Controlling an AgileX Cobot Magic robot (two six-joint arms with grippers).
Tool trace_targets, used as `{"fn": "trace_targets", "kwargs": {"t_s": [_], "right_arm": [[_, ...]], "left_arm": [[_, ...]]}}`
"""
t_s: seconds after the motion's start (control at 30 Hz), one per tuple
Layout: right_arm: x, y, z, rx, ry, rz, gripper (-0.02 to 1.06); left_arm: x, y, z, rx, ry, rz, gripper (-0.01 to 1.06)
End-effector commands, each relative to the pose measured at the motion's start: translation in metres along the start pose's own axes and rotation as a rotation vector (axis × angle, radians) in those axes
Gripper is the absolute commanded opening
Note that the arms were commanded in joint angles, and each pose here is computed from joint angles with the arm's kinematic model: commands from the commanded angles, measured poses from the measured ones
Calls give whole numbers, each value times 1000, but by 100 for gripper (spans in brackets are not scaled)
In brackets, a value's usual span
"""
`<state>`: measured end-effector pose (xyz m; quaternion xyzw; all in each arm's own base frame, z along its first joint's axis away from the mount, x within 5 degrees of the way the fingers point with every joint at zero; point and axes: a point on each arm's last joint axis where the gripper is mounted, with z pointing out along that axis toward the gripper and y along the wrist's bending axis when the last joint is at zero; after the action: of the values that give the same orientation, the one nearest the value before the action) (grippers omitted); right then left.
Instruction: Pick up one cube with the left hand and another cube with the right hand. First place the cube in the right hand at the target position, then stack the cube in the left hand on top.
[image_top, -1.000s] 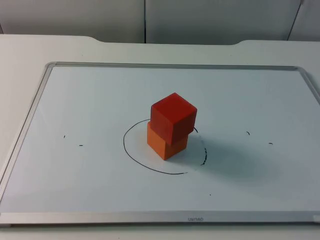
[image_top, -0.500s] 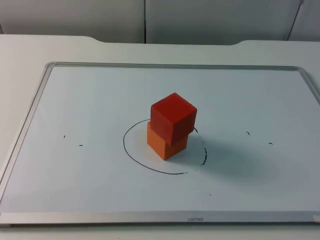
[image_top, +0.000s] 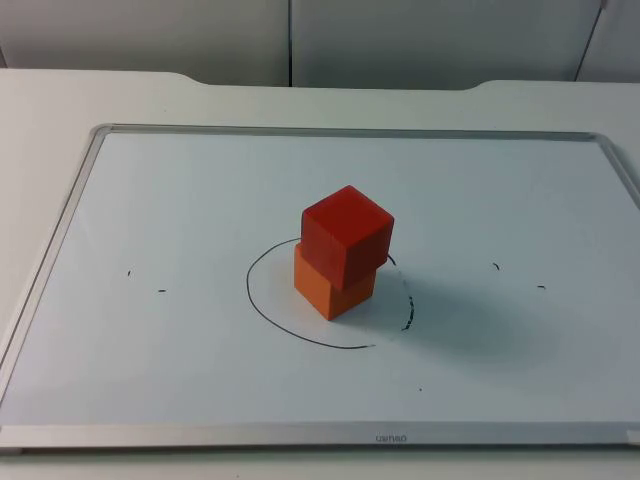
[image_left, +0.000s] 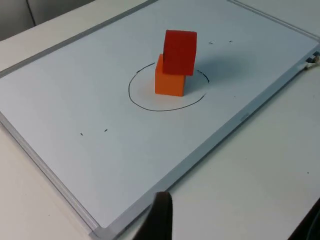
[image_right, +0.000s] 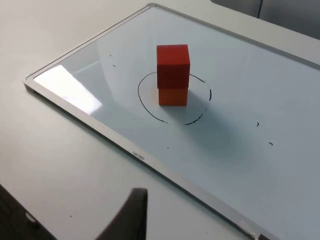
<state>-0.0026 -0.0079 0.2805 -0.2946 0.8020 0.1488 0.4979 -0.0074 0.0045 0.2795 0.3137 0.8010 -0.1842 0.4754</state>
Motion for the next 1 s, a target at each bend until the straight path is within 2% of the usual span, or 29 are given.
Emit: {"fn": "trace_targets", "kwargs": {"t_s": [0.0,0.3,0.4,0.47,0.97], "right_arm": [[1,0,1,-1,0,0,105],[1,0,1,-1,0,0,105],[1,0,1,-1,0,0,105],[1,0,1,-1,0,0,105],[1,1,1,-9,0,-11,105]], "left_arm": [[-1,-1,1,19,-23,-11,81],[-1,-1,1,19,-23,-11,82],[-1,-1,1,19,-23,-11,87],[-1,-1,1,19,-23,-11,105],[-1,-1,1,19,-23,-11,105]]}}
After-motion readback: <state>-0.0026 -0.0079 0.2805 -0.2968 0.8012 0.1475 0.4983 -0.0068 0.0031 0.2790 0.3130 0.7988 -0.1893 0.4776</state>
